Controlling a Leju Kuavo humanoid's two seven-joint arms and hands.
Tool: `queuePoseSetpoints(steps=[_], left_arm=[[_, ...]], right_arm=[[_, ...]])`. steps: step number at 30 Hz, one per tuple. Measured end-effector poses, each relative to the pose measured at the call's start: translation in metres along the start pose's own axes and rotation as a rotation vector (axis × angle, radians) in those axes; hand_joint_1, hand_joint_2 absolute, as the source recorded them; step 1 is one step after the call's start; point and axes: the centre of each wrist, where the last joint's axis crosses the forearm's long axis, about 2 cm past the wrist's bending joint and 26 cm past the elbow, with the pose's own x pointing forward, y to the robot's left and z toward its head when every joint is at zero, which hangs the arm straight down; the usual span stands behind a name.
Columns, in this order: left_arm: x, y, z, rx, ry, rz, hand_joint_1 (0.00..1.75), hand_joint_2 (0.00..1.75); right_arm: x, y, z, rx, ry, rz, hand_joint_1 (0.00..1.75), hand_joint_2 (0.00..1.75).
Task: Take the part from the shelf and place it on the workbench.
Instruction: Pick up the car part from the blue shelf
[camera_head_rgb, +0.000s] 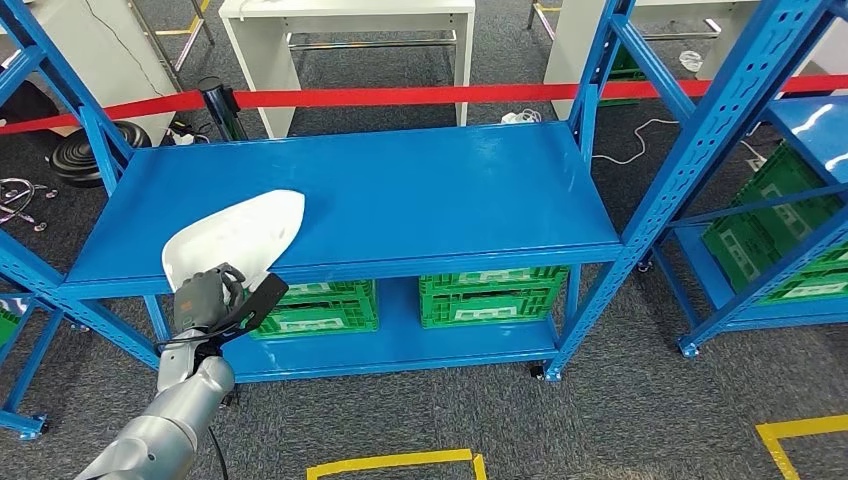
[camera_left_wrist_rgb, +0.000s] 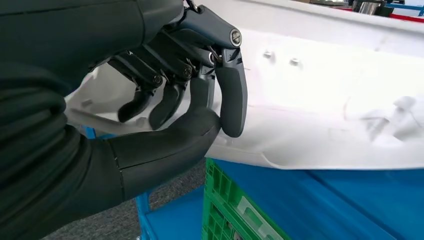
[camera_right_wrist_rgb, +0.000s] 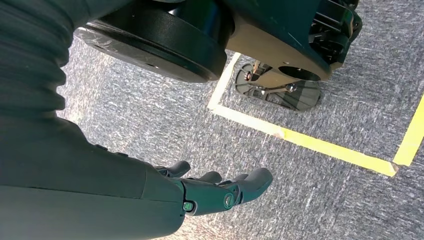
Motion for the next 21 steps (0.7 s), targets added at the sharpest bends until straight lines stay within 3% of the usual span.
queuePoseSetpoints(steps=[2,3,4,6,8,21], left_arm=[[-0.0005,-0.0005,0.0005,-0.002,0.003,0.005,1.55,1.75],[-0.0009,-0.0008,0.0009,-0.002,0.004,0.008,1.35,1.75],[-0.0015,-0.0011,0.0014,-0.002,0.004,0.009,1.1,1.75],[-0.0025,-0.002,0.0026,-0.003,0.003,0.011,0.35,1.75],[-0.0033,-0.0029,0.0038,-0.001,0.001,0.012,0.0,1.75],[0.0012,0.0011,0.0007,0.106,-0.073,0.027,0.0,1.75]], right_arm=[[-0.0001,-0.0001,0.0,0.0,0.0,-0.001,0.0,1.75],[-0.0001,-0.0001,0.0,-0.001,0.001,-0.002,0.0,1.75],[-0.0002,-0.0002,0.0,-0.001,0.001,-0.003,0.0,1.75],[-0.0002,-0.0003,0.0,-0.002,0.002,-0.004,0.0,1.75],[-0.0002,-0.0003,0.0,-0.002,0.002,-0.004,0.0,1.75],[-0.0006,-0.0008,-0.0001,-0.004,0.004,-0.008,0.0,1.75]])
